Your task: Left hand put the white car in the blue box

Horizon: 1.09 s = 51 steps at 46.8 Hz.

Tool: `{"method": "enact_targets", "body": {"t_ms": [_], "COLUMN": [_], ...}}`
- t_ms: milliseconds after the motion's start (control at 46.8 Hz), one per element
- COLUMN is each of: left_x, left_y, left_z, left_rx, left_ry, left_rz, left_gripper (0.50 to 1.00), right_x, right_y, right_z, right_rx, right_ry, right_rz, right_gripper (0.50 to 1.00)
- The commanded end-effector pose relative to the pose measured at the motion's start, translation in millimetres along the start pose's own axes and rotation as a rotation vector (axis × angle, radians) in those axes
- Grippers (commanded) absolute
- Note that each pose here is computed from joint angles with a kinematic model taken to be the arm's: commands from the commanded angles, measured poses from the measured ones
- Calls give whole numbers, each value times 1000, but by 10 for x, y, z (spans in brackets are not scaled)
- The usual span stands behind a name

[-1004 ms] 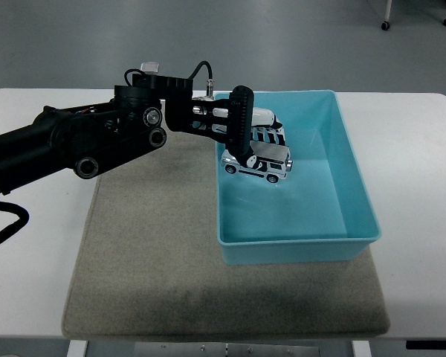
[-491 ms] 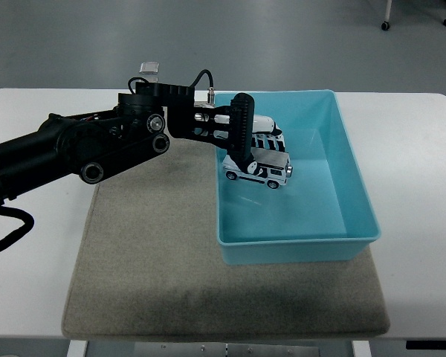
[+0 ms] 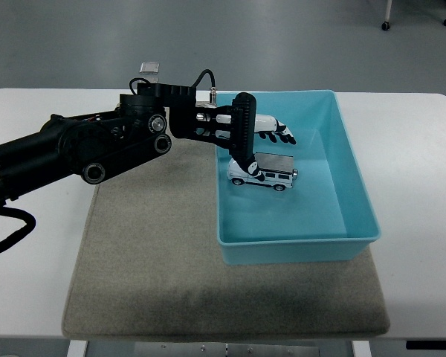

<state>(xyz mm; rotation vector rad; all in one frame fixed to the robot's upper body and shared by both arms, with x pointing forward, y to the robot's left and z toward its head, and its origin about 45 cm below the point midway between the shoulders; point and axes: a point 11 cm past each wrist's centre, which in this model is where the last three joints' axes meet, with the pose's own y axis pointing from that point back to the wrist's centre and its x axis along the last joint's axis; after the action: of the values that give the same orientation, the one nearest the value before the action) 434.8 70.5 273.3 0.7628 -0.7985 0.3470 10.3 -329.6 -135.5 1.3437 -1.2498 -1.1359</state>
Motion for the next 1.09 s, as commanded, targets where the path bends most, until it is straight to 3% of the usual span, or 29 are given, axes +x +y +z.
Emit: {"method": "enact_targets", "body": {"t_ms": [0, 192, 427, 748, 1068], "left_x": [79, 266, 746, 1138, 1167], "left_y": [8, 35, 174, 438, 595], "left_z": [28, -17, -102, -662, -1092], "left_rx": [-9, 5, 38, 117, 156], "left_ry": [3, 16, 45, 322, 569], "left_rz": [39, 122, 268, 484, 594], "left_gripper": [945, 956, 994, 996, 996], "right_x": [0, 0, 0, 0, 0], "right_y": [0, 0, 0, 0, 0], "right_z": [0, 0, 0, 0, 0], "right_rx": [0, 0, 0, 0, 0], "right_ry": [0, 0, 0, 0, 0], "right_rz": [0, 0, 0, 0, 0], "right_gripper": [936, 936, 936, 936, 936]}}
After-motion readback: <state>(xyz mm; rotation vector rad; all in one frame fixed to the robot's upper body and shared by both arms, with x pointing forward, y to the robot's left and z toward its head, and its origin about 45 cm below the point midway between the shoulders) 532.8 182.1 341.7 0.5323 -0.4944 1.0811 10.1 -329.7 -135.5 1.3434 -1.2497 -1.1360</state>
